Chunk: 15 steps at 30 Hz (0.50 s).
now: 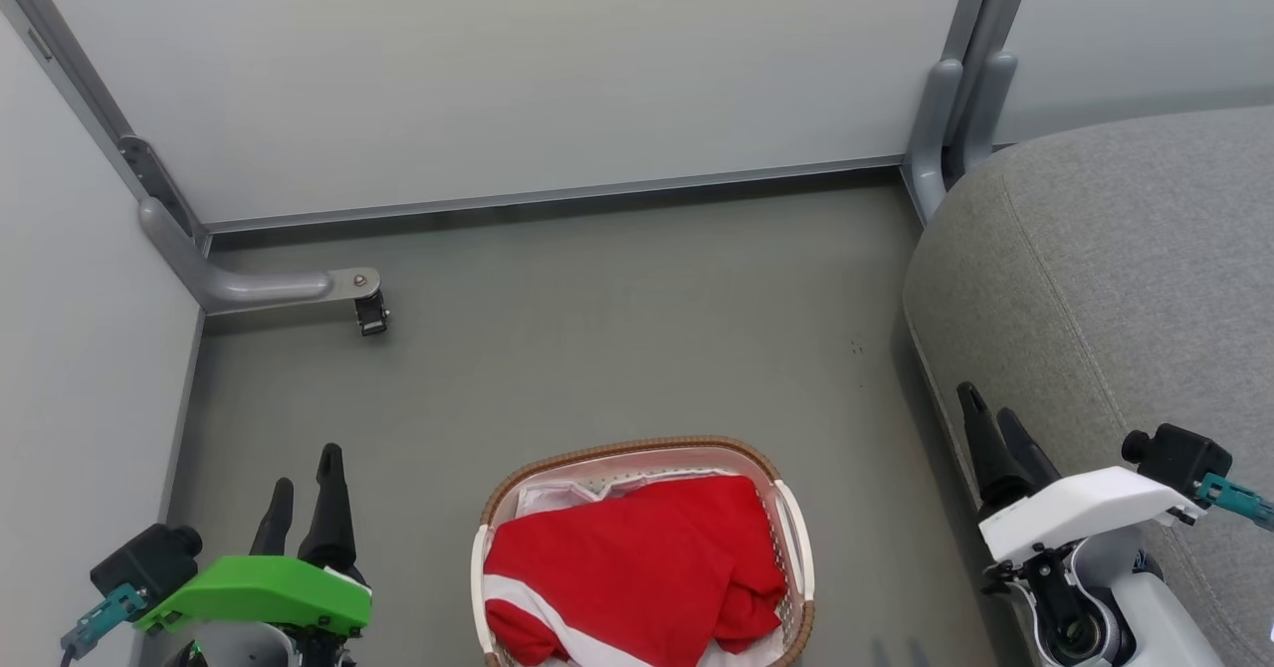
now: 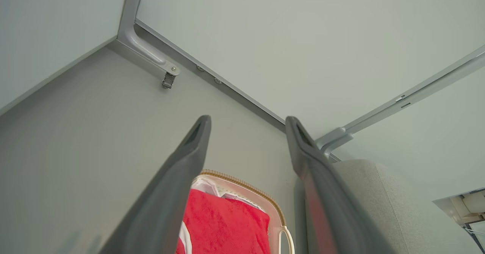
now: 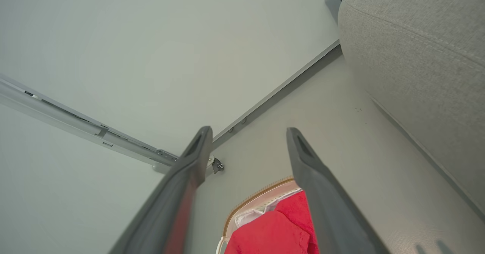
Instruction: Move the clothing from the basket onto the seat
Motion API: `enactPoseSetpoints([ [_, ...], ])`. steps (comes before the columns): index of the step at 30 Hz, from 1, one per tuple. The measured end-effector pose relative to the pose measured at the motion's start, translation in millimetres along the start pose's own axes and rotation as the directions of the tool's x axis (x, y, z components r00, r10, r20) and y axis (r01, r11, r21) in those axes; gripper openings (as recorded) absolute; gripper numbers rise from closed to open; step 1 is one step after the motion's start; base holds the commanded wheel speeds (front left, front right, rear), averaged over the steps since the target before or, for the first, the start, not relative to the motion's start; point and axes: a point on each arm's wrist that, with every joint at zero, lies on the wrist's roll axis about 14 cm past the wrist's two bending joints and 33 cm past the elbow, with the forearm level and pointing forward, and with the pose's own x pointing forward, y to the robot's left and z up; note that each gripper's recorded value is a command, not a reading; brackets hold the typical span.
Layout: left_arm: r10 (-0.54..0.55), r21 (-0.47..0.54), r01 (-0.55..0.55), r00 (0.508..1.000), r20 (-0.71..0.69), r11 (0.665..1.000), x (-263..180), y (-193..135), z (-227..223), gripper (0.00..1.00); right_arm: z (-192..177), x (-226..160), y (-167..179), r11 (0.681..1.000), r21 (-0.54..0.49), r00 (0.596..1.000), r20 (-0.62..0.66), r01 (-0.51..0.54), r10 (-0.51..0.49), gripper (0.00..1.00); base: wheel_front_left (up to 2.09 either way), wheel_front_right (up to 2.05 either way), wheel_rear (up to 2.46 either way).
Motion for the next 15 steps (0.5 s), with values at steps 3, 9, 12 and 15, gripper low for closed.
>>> enactPoseSetpoints([
  [3,-0.001,0.052,0.001,1.000,-0.003,0.999,0.1,-0.5,-1.6,1.00,-3.2,0.0,1.2,0.999,-0.045,1.000,-0.011,-0.008,0.007,1.00,0.00,0.00,0.00],
  [9,-0.008,0.144,0.010,1.000,-0.011,0.990,0.4,-1.9,-4.6,1.00,-5.3,0.8,-1.9,0.987,-0.160,1.000,-0.024,-0.011,0.007,1.00,0.00,0.00,0.00],
  [12,-0.009,0.192,0.011,1.000,-0.012,0.981,0.5,-1.9,-5.5,1.00,-4.3,2.9,0.2,0.977,-0.213,1.000,-0.022,-0.020,0.016,1.00,0.00,0.00,0.00],
  [15,-0.012,0.227,0.015,1.000,-0.014,0.974,1.0,-3.2,-7.0,1.00,-4.3,4.0,0.9,0.965,-0.259,1.000,-0.021,-0.026,0.021,1.00,0.00,0.00,0.00],
])
